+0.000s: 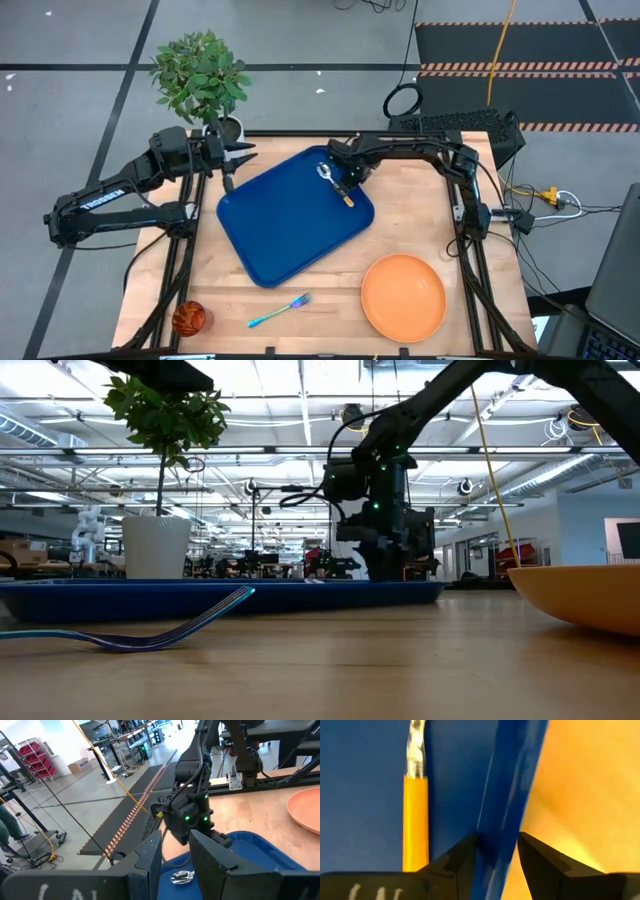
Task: Pick and place plate/cup/fork/spoon on tray
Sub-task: Adjust the serving tray
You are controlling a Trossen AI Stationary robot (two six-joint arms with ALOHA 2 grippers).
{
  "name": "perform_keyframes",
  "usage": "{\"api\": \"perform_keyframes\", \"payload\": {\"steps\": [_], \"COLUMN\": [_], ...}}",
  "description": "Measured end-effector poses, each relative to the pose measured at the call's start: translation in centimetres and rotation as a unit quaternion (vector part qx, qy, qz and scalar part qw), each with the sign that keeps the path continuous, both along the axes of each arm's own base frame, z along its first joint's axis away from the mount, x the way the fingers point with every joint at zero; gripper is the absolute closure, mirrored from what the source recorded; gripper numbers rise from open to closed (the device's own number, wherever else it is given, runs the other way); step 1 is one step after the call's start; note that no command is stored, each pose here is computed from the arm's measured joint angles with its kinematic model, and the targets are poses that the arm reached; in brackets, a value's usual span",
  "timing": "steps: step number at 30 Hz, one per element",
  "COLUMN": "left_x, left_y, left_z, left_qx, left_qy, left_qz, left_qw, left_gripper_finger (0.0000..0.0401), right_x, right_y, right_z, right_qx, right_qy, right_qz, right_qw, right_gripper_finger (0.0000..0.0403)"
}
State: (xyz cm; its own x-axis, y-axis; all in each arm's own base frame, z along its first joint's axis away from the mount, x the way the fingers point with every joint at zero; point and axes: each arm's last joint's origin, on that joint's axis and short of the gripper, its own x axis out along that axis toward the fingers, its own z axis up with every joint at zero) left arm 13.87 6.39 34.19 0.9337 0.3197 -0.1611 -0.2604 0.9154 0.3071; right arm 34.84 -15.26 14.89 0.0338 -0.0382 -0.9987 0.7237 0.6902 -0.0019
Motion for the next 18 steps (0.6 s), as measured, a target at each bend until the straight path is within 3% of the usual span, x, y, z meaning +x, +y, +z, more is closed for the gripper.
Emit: {"api": "perform_keyframes", "payload": {"steps": [11,18], "left_x": [0.0,0.0], "left_y": [0.0,0.0], "left_z": [0.0,0.2], "left_qx": [0.000,0.001], "left_qy": [0.000,-0.009], "left_qz": [0.000,0.000], "left_qw": [1.000,1.000], "left_gripper_finger": [0.0297,0.0297], "right_x": [-4.7,-7.8], "right_y": [4.6,6.0], "right_z": [3.7,4.3], "right_qx": [0.001,-0.053], "right_qy": [-0.006,-0.080], "right_qz": [-0.064,-0.108], "right_qw": [0.998,0.990], "right_gripper_finger": [0.0264,0.0264]}}
